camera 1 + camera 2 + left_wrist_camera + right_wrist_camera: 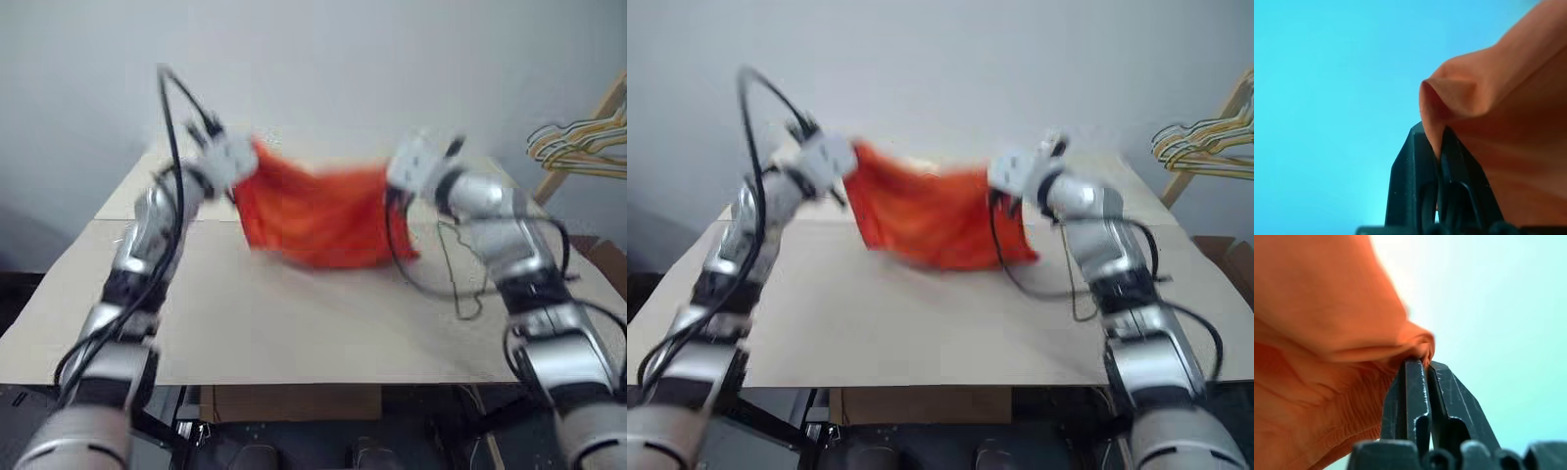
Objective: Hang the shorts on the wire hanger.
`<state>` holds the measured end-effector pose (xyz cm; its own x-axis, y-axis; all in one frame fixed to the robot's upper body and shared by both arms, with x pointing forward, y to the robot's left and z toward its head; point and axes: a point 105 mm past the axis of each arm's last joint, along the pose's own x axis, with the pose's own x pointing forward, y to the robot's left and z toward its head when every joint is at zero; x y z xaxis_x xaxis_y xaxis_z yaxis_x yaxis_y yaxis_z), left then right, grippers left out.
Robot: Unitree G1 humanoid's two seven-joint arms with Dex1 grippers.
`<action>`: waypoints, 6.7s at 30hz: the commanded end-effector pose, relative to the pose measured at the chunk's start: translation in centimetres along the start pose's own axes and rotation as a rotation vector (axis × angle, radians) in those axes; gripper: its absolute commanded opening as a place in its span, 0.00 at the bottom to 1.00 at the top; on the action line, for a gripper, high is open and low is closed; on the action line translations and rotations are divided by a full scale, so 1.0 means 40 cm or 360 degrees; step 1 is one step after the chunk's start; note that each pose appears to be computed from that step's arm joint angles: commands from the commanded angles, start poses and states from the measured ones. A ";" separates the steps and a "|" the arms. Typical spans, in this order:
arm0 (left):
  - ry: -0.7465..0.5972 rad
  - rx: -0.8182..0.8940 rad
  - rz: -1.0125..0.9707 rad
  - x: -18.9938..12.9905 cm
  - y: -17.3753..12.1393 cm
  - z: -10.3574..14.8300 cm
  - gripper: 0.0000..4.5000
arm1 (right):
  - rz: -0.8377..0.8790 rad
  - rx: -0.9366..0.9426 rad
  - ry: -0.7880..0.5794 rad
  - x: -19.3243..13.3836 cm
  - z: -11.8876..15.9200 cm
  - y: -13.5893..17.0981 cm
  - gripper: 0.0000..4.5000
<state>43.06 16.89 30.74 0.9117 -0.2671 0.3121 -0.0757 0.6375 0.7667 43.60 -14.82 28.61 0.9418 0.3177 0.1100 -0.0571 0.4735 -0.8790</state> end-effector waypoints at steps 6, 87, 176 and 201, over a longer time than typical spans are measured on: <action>-0.0335 0.0087 0.0481 -0.113 0.268 0.088 0.01 | -0.0665 -0.0041 -0.0404 -0.074 0.102 -0.174 0.00; -0.0557 -0.0747 -0.1817 -0.508 -0.267 0.125 1.00 | 0.0629 0.1637 0.1485 -0.300 -0.451 0.413 0.15; -0.1467 -0.1978 -0.1510 -0.331 -0.022 0.252 0.00 | 0.2088 0.1680 -0.0593 -0.332 0.164 0.208 1.00; -0.1374 -0.1974 -0.1519 -0.318 -0.069 0.230 0.00 | 0.2079 0.1740 -0.0584 -0.315 0.179 0.237 0.01</action>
<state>28.14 12.24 29.95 -0.0186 -0.8174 0.5757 0.9932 0.0513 0.1049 28.55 -8.44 21.29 -0.0325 0.9884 -0.1483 -0.9712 0.0038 0.2383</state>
